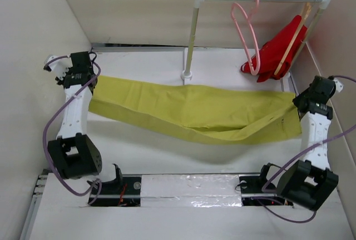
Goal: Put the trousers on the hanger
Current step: Fold the trousers at the center of the board.
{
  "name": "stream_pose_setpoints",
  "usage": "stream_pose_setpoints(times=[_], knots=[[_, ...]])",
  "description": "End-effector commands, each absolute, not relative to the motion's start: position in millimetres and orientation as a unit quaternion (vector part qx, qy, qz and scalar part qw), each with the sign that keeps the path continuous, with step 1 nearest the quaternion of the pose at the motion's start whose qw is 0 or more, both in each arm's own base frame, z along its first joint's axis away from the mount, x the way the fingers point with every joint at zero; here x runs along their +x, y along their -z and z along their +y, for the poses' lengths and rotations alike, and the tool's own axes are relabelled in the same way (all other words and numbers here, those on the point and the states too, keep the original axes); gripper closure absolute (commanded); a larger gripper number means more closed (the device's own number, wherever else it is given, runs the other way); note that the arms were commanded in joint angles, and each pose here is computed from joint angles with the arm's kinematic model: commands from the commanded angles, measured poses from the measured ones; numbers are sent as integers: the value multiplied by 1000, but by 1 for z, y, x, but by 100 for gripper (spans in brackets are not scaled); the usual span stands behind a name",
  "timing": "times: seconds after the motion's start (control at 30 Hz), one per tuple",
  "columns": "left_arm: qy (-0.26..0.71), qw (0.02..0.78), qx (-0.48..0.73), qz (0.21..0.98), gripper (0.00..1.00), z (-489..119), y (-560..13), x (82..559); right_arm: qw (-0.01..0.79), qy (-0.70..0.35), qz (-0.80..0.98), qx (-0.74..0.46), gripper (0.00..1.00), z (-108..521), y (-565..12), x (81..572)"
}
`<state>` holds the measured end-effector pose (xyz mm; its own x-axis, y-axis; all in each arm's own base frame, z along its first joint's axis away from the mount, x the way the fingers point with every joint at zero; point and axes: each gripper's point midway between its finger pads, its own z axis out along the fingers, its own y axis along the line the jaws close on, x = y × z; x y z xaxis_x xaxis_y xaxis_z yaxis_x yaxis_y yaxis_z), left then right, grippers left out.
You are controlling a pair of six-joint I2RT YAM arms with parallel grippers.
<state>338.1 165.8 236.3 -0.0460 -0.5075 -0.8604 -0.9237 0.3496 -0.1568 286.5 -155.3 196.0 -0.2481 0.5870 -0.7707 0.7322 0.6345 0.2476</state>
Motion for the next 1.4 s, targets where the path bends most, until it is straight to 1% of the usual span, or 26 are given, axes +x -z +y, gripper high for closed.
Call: stream_pose_setpoints(times=[0.0, 0.03, 0.07, 0.1, 0.13, 0.2, 0.23, 0.3, 0.4, 0.47, 0.5, 0.53, 0.6, 0.63, 0.77, 1.0, 1.03, 1.07, 1.13, 1.17, 1.2, 1.23, 1.27, 1.3, 1.33, 1.37], knots=[[-257, 472, -537, 650, 100, 182, -264, 345, 514, 76, 737, 431, 100, -177, -240, 322], [-266, 456, -540, 656, 100, 186, -252, 350, 510, 77, 738, 435, 100, -180, -237, 326], [-255, 454, -545, 657, 100, 188, -252, 356, 497, 79, 741, 445, 100, -185, -226, 333], [-250, 446, -550, 660, 100, 193, -247, 358, 499, 84, 737, 448, 100, -190, -232, 338], [-255, 432, -557, 662, 100, 203, -235, 359, 494, 85, 739, 450, 100, -192, -231, 342], [-253, 426, -558, 666, 100, 204, -231, 369, 482, 93, 744, 454, 100, -201, -219, 354], [-263, 413, -556, 671, 100, 207, -222, 374, 488, 97, 739, 455, 100, -207, -227, 360], [-256, 416, -559, 670, 100, 212, -225, 386, 471, 99, 748, 457, 100, -211, -218, 369], [-253, 424, -541, 680, 100, 215, -215, 402, 485, 96, 741, 454, 100, -214, -221, 389], [-253, 433, -539, 677, 100, 219, -213, 415, 494, 113, 733, 454, 100, -220, -225, 397], [-257, 431, -535, 680, 100, 220, -211, 418, 491, 117, 736, 450, 98, -218, -223, 402], [-261, 420, -532, 687, 100, 222, -200, 425, 480, 124, 741, 453, 97, -222, -212, 406], [-263, 426, -521, 691, 100, 218, -203, 439, 476, 124, 744, 452, 96, -222, -209, 415], [-268, 421, -518, 695, 100, 220, -193, 446, 466, 126, 749, 453, 96, -224, -199, 420], [-275, 439, -502, 693, 100, 219, -190, 476, 465, 130, 755, 443, 96, -222, -190, 440], [-267, 450, -487, 699, 100, 221, -178, 511, 453, 122, 763, 445, 96, -225, -165, 458], [-266, 445, -482, 706, 100, 221, -168, 518, 456, 116, 764, 442, 96, -224, -165, 462], [-259, 453, -475, 708, 97, 221, -174, 527, 456, 111, 765, 441, 95, -223, -165, 464], [-242, 454, -471, 717, 97, 213, -171, 539, 457, 86, 767, 442, 90, -219, -164, 468], [-233, 461, -466, 718, 95, 211, -172, 543, 460, 79, 766, 443, 88, -218, -165, 469], [-219, 466, -452, 729, 91, 203, -172, 551, 463, 74, 764, 443, 83, -220, -167, 469], [-211, 472, -449, 728, 83, 201, -175, 555, 468, 66, 764, 440, 81, -218, -171, 471], [-203, 475, -441, 734, 79, 195, -175, 559, 470, 64, 761, 443, 76, -220, -173, 469], [-197, 475, -436, 738, 76, 192, -175, 560, 472, 60, 760, 442, 68, -219, -175, 470], [-192, 479, -431, 740, 61, 184, -178, 562, 476, 50, 762, 437, 52, -216, -178, 471], [-188, 483, -425, 742, 52, 176, -181, 563, 478, 45, 761, 436, 46, -213, -185, 469]])
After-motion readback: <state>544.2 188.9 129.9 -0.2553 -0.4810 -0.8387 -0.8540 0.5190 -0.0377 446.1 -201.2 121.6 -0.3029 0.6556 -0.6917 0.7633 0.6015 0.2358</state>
